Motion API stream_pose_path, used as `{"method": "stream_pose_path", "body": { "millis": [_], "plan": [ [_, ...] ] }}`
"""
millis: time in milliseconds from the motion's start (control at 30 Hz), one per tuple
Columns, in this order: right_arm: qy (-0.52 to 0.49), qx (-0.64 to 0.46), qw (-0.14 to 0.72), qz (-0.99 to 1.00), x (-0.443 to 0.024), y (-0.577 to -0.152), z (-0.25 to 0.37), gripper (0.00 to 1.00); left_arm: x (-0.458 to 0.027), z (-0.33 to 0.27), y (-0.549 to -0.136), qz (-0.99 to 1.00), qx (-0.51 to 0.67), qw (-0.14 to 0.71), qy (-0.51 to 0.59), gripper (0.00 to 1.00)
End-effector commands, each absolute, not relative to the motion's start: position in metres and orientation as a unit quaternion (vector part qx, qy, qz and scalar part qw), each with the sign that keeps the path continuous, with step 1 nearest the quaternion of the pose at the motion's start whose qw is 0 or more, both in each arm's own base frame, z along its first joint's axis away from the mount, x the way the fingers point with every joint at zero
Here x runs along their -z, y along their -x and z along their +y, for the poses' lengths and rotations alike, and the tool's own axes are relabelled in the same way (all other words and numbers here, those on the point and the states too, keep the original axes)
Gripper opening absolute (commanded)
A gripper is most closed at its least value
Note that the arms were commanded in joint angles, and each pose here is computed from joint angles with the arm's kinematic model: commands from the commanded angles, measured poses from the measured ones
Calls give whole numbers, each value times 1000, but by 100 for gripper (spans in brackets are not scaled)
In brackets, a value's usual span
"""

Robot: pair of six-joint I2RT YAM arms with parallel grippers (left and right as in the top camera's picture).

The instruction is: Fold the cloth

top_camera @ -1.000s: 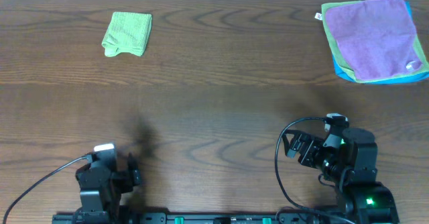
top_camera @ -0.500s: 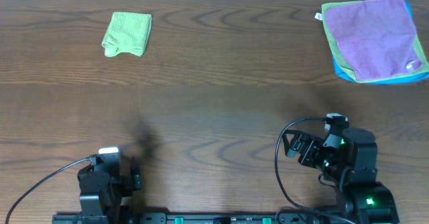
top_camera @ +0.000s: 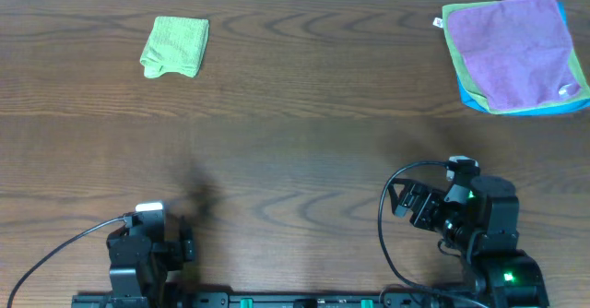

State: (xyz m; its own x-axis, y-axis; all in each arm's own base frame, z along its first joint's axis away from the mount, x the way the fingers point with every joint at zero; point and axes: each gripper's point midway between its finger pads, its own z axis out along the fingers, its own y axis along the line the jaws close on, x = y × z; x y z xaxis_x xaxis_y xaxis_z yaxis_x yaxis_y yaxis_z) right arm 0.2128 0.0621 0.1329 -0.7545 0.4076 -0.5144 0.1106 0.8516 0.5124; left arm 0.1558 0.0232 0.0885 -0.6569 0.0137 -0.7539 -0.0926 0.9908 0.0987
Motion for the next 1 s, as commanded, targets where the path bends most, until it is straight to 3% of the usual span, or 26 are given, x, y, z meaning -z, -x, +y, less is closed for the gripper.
{"method": "stream_pose_path", "body": {
  "millis": [0,300,400,633,967],
  "plan": [
    [-148,-234,322,905,-134,-213,61,99,-76,21,-146,920,-65,387,4,95],
    [-145,-226,318,909,-131,-204,59,99,-76,21,-146,920,-65,387,4,95],
    [-139,-176,350,910,-131,-204,42,99,-76,21,-146,920,-65,387,4,95],
    [6,-102,429,898,-116,-202,35,99,-76,21,-146,920,-65,387,4,95],
    [24,-40,453,890,-86,-194,17,99,-76,21,-146,920,-65,387,4,95]
  ]
}}
